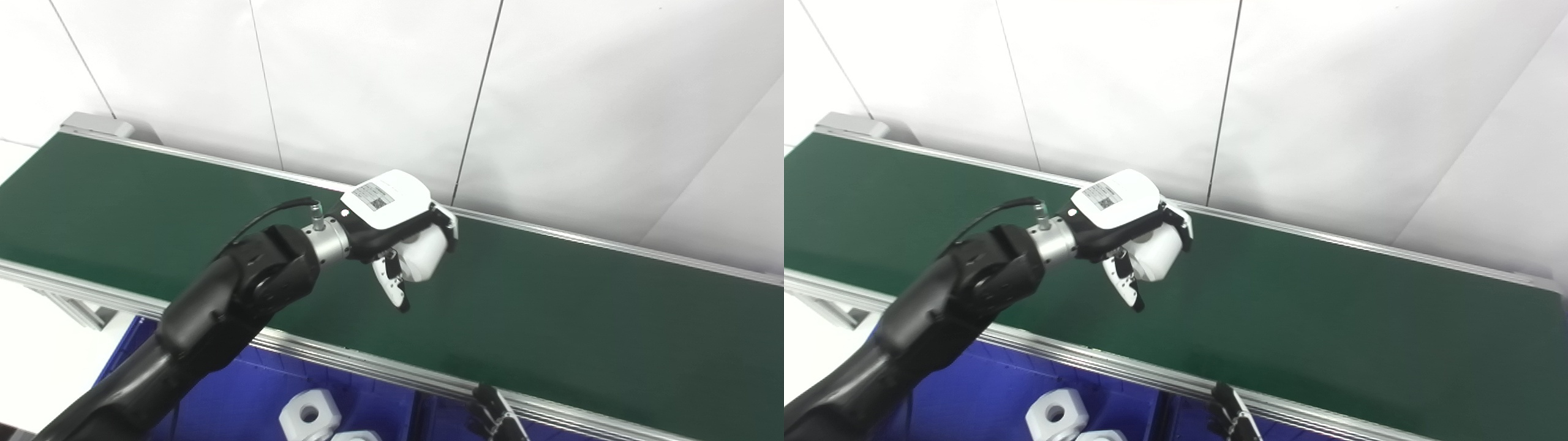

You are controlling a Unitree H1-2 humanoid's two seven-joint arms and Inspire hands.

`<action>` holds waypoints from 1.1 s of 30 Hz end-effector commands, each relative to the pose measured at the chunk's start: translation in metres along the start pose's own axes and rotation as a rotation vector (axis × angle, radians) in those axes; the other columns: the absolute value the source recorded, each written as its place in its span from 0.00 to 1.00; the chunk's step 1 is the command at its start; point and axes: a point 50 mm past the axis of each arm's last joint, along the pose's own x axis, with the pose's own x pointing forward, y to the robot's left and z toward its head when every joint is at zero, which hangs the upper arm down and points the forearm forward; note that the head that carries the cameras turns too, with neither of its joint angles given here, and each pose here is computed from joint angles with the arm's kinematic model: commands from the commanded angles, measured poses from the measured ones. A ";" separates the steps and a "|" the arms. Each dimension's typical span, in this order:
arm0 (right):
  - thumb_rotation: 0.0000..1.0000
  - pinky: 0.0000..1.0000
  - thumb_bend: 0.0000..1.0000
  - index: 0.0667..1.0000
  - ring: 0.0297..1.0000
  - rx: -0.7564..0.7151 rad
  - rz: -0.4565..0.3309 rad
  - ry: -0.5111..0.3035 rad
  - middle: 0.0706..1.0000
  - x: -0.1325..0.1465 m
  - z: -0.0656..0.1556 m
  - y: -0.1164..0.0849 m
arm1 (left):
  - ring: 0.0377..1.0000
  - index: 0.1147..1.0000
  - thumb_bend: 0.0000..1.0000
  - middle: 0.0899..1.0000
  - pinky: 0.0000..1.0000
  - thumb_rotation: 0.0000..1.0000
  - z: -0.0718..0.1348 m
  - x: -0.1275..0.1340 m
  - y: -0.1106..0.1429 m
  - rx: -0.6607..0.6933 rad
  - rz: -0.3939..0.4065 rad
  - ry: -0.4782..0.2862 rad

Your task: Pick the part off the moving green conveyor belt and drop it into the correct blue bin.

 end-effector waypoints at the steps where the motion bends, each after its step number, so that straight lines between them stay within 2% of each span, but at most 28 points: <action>1: 1.00 0.88 0.88 0.94 0.90 -0.002 0.007 -0.027 0.92 -0.002 0.013 -0.004 | 0.33 0.45 0.52 0.40 0.28 0.00 0.004 -0.018 0.009 -0.013 0.033 0.016; 5: 1.00 0.87 0.85 0.94 0.89 -0.006 0.005 -0.025 0.92 -0.005 0.025 -0.018 | 0.27 0.46 0.52 0.37 0.22 0.00 0.016 -0.046 0.004 -0.034 0.034 0.054; 8: 1.00 0.86 0.85 0.93 0.88 -0.010 0.010 -0.023 0.91 -0.006 0.033 -0.032 | 0.28 0.46 0.52 0.38 0.22 0.00 0.025 -0.069 -0.007 -0.074 0.029 0.096; 12: 0.97 0.82 0.86 0.90 0.86 -0.007 0.008 -0.026 0.89 -0.005 0.041 -0.049 | 0.23 0.46 0.52 0.38 0.19 0.00 0.037 -0.097 -0.022 -0.115 -0.020 0.190; 15: 0.96 0.81 0.86 0.89 0.85 -0.001 0.005 -0.028 0.88 -0.004 0.045 -0.058 | 0.22 0.46 0.52 0.38 0.18 0.00 0.039 -0.111 -0.028 -0.114 -0.057 0.227; 18: 0.95 0.80 0.87 0.88 0.84 0.011 0.000 -0.025 0.87 -0.004 0.048 -0.065 | 0.22 0.45 0.52 0.36 0.17 0.00 0.038 -0.122 -0.033 -0.111 -0.072 0.254; 22: 0.92 0.80 0.88 0.87 0.83 0.036 -0.003 -0.007 0.87 -0.005 0.046 -0.075 | 0.28 0.45 0.52 0.39 0.22 0.00 0.035 -0.139 -0.038 -0.125 -0.063 0.302; 26: 0.92 0.80 0.88 0.86 0.83 0.044 -0.005 -0.002 0.87 -0.005 0.044 -0.083 | 0.22 0.45 0.52 0.35 0.18 0.00 0.032 -0.146 -0.044 -0.106 -0.072 0.354; 29: 0.91 0.79 0.87 0.87 0.83 0.044 -0.004 0.001 0.87 -0.007 0.040 -0.088 | 0.22 0.45 0.52 0.36 0.18 0.00 0.033 -0.150 -0.053 -0.098 -0.053 0.388; 33: 0.91 0.81 0.90 0.89 0.84 0.046 -0.004 0.020 0.88 -0.011 0.036 -0.095 | 0.25 0.45 0.52 0.38 0.22 0.00 0.036 -0.153 -0.069 -0.055 -0.022 0.442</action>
